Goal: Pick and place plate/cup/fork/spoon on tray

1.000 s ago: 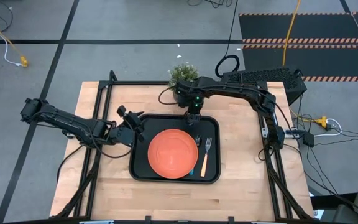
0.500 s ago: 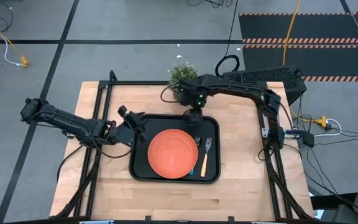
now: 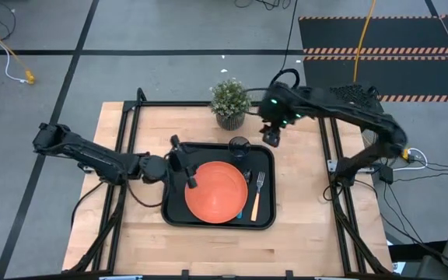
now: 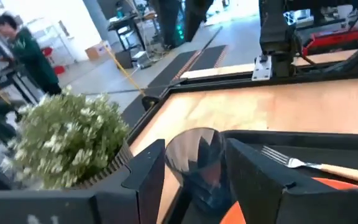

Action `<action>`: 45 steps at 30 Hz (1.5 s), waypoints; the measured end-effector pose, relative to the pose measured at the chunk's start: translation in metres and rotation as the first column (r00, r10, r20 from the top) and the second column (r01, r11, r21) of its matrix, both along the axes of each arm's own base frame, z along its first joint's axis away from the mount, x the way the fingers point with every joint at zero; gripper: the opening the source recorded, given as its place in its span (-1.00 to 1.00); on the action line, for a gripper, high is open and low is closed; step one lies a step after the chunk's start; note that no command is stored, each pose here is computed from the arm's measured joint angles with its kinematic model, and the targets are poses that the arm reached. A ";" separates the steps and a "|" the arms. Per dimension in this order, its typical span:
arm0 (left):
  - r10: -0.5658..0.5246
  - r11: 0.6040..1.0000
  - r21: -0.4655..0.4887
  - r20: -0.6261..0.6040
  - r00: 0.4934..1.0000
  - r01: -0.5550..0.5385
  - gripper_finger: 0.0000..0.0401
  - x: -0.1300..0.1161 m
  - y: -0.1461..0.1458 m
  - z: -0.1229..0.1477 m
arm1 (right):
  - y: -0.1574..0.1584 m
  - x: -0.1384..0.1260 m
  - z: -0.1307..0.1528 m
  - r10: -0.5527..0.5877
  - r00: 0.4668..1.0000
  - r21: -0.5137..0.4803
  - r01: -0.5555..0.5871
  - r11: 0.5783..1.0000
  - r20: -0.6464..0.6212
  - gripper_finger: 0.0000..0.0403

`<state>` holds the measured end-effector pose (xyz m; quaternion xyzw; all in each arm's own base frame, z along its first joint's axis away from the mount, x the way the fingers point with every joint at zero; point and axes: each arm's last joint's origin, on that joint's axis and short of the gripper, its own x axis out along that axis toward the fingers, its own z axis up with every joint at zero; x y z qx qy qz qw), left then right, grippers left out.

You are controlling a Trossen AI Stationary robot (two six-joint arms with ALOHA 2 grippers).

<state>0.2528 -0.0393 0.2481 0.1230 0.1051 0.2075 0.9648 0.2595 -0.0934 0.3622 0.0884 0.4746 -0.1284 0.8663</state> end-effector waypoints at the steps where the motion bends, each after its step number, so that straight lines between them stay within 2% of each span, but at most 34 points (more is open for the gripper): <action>1: -0.005 1.000 0.017 -0.006 1.000 0.005 -0.14 0.004 0.002 -0.001 | 0.003 -0.009 -0.005 -0.021 1.000 0.006 0.021 1.000 0.023 -0.09; 6: -0.083 0.996 0.038 -0.086 0.993 0.086 -0.14 0.029 0.015 0.008 | 0.015 -0.042 -0.035 -0.104 0.967 -0.024 0.113 0.993 0.231 -0.09; 9: -0.134 0.990 0.010 -0.221 0.966 0.139 -0.14 0.044 0.026 0.021 | 0.018 -0.053 -0.053 -0.136 0.923 -0.026 0.155 0.988 0.360 -0.09; 12: -0.159 0.987 -0.032 -0.378 0.912 0.159 -0.14 0.054 0.038 0.036 | 0.021 -0.061 -0.066 -0.136 0.902 -0.028 0.161 0.987 0.409 -0.09; 15: -0.232 0.972 -0.091 -0.439 0.868 0.214 -0.14 0.067 0.050 0.054 | 0.022 -0.065 -0.076 -0.134 0.898 -0.030 0.161 0.986 0.420 -0.09; 18: -0.302 0.953 -0.164 -0.521 0.798 0.254 -0.14 0.081 0.064 0.060 | 0.025 -0.066 -0.079 -0.121 0.897 -0.033 0.150 0.988 0.425 -0.09; 21: -0.326 0.945 -0.206 -0.649 0.687 0.254 -0.14 0.094 0.074 0.049 | 0.029 -0.067 -0.086 -0.097 0.907 -0.040 0.124 0.991 0.409 -0.09; 25: -0.343 0.928 -0.170 -0.740 0.578 0.332 -0.14 0.115 0.077 0.032 | 0.032 -0.069 -0.083 -0.067 0.906 -0.060 0.101 0.993 0.418 -0.09; 28: -0.351 0.903 -0.133 -0.778 0.521 0.409 -0.14 0.126 0.074 0.025 | 0.033 -0.072 -0.080 -0.053 0.901 -0.078 0.095 0.992 0.432 -0.09; 37: -0.340 0.847 -0.078 -0.840 0.423 0.527 -0.14 0.139 0.079 0.016 | 0.035 -0.082 -0.065 -0.029 0.860 -0.155 0.125 0.980 0.510 -0.09; 39: -0.334 0.847 -0.075 -0.845 0.417 0.527 -0.14 0.140 0.084 0.016 | 0.034 -0.083 -0.064 -0.043 0.858 -0.170 0.150 0.974 0.511 -0.09; 41: -0.329 0.849 -0.097 -0.866 0.377 0.519 -0.14 0.139 0.092 0.009 | 0.034 -0.083 -0.063 -0.044 0.857 -0.182 0.159 0.970 0.514 -0.09; 45: -0.319 0.857 -0.107 -0.879 0.355 0.504 -0.14 0.143 0.105 -0.003 | 0.033 -0.083 -0.063 -0.038 0.858 -0.192 0.157 0.969 0.512 -0.09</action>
